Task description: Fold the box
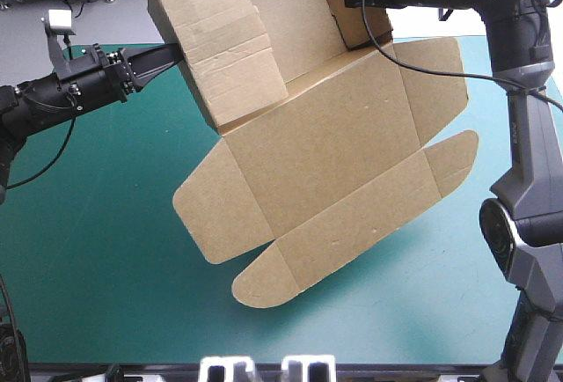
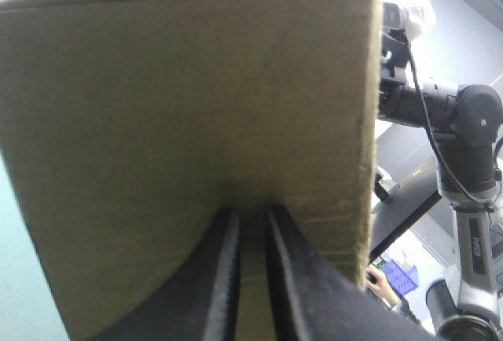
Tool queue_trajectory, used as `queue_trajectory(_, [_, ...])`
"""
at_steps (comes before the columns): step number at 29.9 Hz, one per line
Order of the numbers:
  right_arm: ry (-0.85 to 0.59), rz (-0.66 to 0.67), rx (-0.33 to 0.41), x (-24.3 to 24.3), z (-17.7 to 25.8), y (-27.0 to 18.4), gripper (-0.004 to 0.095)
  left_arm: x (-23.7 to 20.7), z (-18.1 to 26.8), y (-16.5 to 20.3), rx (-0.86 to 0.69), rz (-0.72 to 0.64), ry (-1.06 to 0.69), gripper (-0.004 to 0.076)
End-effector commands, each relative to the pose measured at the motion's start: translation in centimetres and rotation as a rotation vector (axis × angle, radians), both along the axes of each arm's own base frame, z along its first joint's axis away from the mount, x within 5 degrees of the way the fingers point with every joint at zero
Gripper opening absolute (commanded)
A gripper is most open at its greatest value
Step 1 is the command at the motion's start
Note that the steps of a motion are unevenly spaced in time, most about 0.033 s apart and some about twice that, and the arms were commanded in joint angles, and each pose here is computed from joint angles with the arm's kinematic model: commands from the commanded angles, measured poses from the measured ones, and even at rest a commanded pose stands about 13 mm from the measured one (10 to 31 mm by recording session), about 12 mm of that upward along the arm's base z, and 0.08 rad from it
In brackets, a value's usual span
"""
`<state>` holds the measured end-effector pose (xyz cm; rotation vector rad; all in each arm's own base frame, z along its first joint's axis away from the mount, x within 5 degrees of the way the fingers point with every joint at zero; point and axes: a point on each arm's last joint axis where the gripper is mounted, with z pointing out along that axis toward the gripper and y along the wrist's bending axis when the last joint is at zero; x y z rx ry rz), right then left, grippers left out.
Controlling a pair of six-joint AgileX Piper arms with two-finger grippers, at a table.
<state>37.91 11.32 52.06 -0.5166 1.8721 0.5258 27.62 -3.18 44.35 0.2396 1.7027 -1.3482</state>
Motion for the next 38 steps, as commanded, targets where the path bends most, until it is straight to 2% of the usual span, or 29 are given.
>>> queue_trajectory(1, [-0.098,0.017,0.111,-2.1,2.9,0.1,-0.0009,-2.0,2.4,-1.2,-0.045,-0.087,-0.077,0.0189])
queue_trajectory(6, [-0.100,0.016,0.112,-2.1,3.0,0.1,-0.0009,-1.9,2.3,-1.2,-0.044,-0.081,-0.077,0.0291])
queue_trajectory(10, [-0.104,0.014,0.114,-2.1,3.0,0.1,-0.0009,-2.2,2.3,-1.3,-0.037,-0.113,-0.076,0.0332])
queue_trajectory(17, [-0.107,0.012,0.112,-2.1,3.0,0.1,-0.0009,-2.2,2.3,-1.4,-0.036,-0.120,-0.075,0.0332])
queue_trajectory(22, [-0.116,-0.017,0.080,-1.9,2.9,-0.2,-0.0009,-2.2,2.3,-1.4,-0.050,-0.122,-0.051,0.0332])
queue_trajectory(29, [-0.125,-0.022,0.086,-1.8,3.0,-0.2,-0.0009,-2.2,2.3,-1.4,-0.045,-0.119,-0.056,0.0332])
queue_trajectory(38, [-0.106,0.019,0.121,-2.1,3.1,0.1,-0.0009,-1.2,1.3,-0.8,0.060,0.009,-0.027,0.0332])
